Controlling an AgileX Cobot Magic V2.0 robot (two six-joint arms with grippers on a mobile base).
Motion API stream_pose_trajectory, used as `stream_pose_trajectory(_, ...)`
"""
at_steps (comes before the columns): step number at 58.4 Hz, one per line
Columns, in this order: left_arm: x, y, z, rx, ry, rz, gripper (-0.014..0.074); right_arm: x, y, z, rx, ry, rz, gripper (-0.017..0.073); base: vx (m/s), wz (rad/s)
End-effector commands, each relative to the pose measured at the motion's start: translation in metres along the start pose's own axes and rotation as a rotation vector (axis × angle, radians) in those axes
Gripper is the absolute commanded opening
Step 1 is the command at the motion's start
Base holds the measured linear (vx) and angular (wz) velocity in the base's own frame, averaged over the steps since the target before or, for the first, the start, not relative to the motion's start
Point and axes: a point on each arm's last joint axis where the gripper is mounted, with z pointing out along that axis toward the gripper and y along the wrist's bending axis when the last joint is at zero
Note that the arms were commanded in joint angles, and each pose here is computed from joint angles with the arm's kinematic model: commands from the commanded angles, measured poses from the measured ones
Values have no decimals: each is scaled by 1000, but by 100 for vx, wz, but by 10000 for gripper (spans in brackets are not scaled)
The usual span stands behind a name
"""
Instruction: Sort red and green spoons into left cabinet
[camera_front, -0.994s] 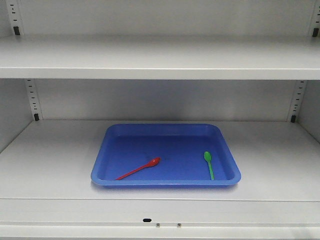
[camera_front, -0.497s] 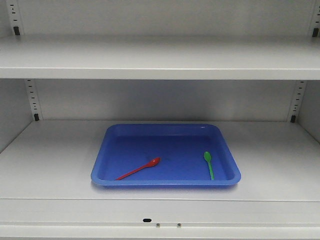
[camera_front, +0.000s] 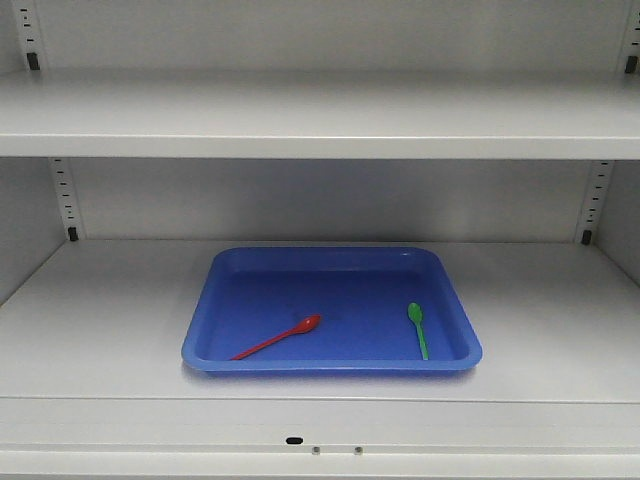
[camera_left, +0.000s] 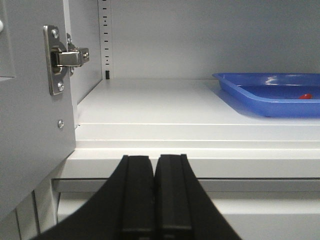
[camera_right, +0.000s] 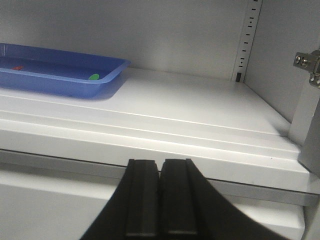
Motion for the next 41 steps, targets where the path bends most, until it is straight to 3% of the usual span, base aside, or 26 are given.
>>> stream_pose_trajectory(1, -8, 0, -1, 2, -90, -14, -6, -5, -1, -1, 13, -83, -11, -6, 0, 0)
stream_pose_trajectory(41, -8, 0, -1, 2, -90, -14, -6, -5, -1, -1, 13, -82, -12, -6, 0, 0)
